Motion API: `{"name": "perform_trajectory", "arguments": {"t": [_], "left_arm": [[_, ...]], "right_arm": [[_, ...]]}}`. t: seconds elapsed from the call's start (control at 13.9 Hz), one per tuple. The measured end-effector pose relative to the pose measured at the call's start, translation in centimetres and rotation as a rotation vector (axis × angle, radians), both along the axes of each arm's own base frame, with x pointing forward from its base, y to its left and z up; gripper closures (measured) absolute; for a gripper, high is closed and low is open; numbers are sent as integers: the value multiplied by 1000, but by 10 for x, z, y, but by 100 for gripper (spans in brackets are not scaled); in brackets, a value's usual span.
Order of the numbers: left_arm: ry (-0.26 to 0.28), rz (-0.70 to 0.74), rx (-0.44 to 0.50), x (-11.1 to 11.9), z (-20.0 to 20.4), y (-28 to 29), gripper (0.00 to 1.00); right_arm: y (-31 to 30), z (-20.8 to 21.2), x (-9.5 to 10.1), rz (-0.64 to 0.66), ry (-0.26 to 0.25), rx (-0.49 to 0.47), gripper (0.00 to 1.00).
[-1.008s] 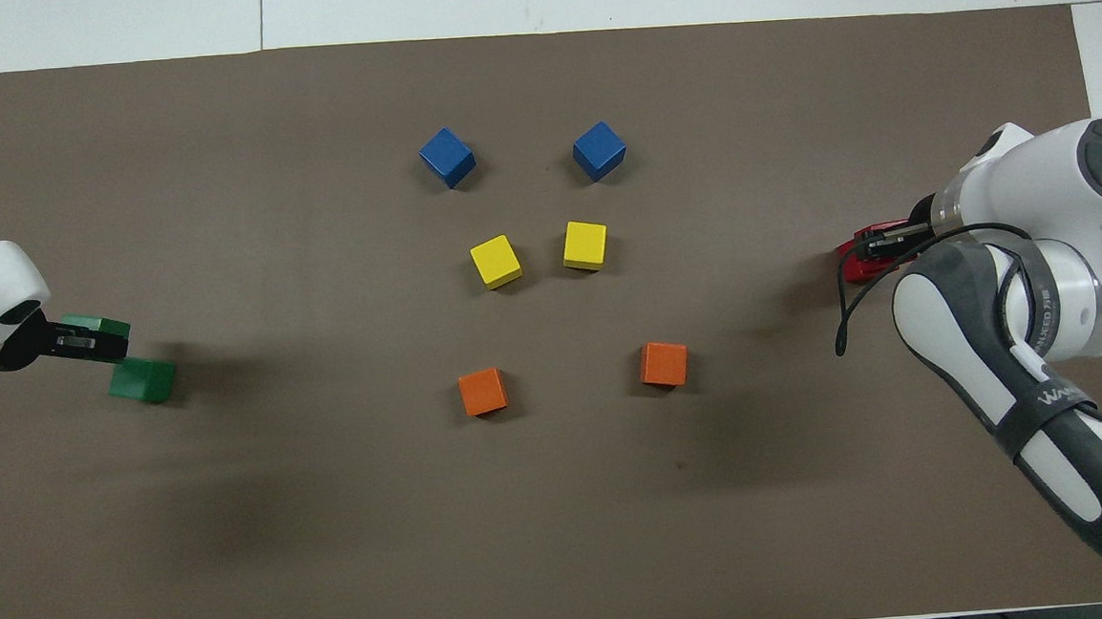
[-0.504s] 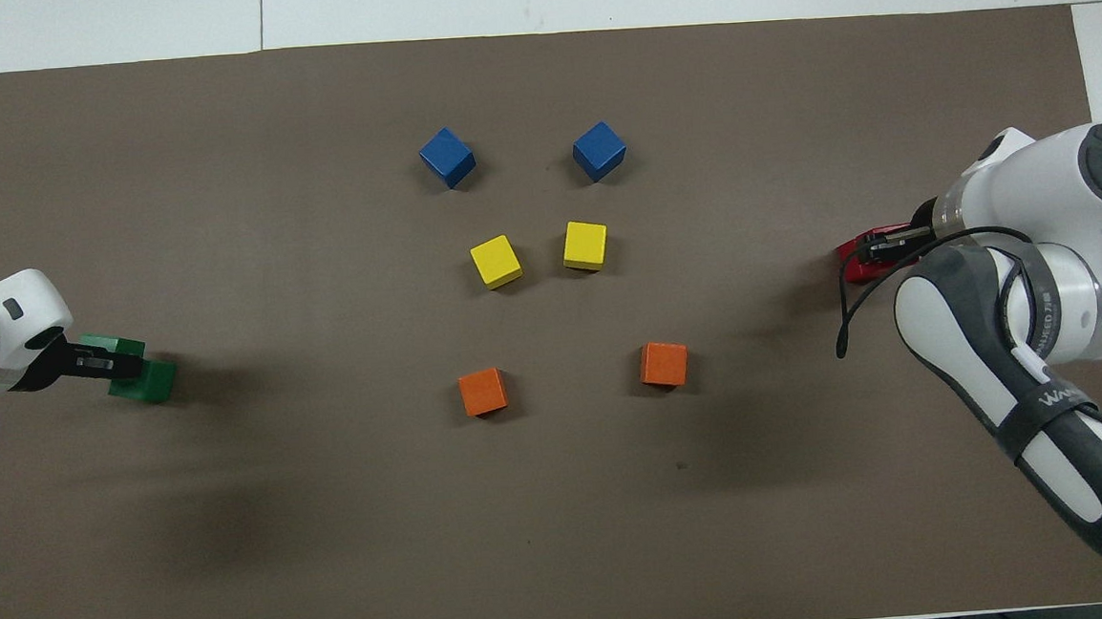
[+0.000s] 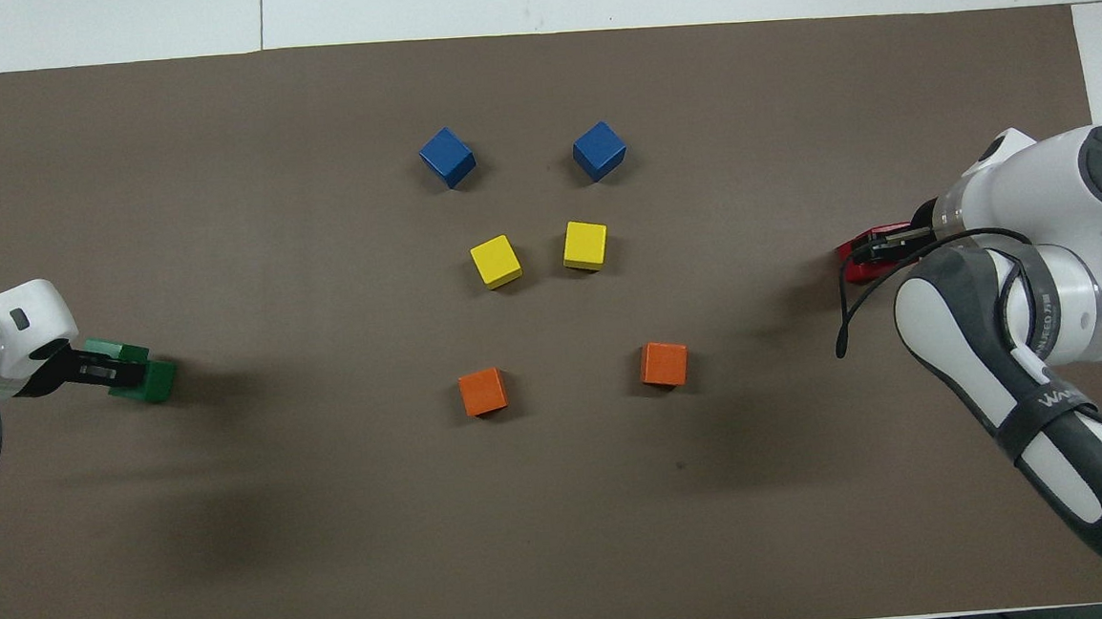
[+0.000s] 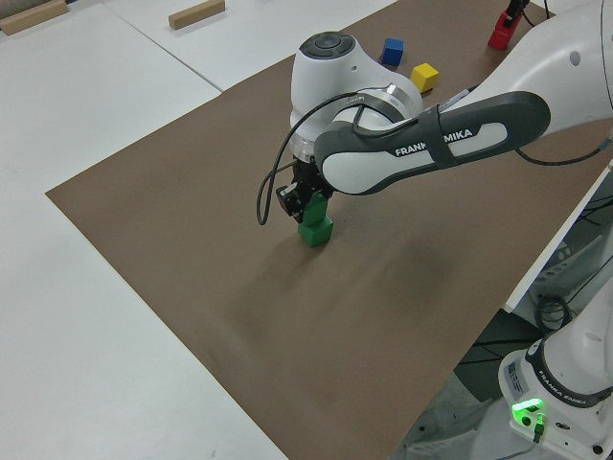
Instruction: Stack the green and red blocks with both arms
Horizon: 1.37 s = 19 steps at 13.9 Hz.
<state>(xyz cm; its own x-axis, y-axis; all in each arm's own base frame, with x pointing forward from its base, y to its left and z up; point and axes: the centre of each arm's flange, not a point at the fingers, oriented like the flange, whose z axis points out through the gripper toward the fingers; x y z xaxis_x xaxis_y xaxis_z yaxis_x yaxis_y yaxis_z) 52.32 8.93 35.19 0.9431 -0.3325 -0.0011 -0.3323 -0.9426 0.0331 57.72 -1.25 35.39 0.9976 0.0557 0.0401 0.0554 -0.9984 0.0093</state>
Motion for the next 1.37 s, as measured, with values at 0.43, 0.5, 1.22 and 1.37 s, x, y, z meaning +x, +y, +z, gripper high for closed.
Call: {"name": "perform_trajectory", "arguments": {"t": [0.43, 0.5, 1.22, 1.37], "left_arm": [[1, -6, -1, -4, 0, 2, 0], [-5, -6, 0, -3, 2, 2, 0], [-23, 220, -5, 35, 186, 1, 0], [-33, 327, -7, 38, 205, -12, 0]], "right_arm": [[5, 17, 7, 8, -10, 1, 0], [5, 28, 10, 9, -4, 1, 0], [25, 239, -44, 41, 23, -2, 0], [24, 247, -44, 40, 32, -2, 0]]}}
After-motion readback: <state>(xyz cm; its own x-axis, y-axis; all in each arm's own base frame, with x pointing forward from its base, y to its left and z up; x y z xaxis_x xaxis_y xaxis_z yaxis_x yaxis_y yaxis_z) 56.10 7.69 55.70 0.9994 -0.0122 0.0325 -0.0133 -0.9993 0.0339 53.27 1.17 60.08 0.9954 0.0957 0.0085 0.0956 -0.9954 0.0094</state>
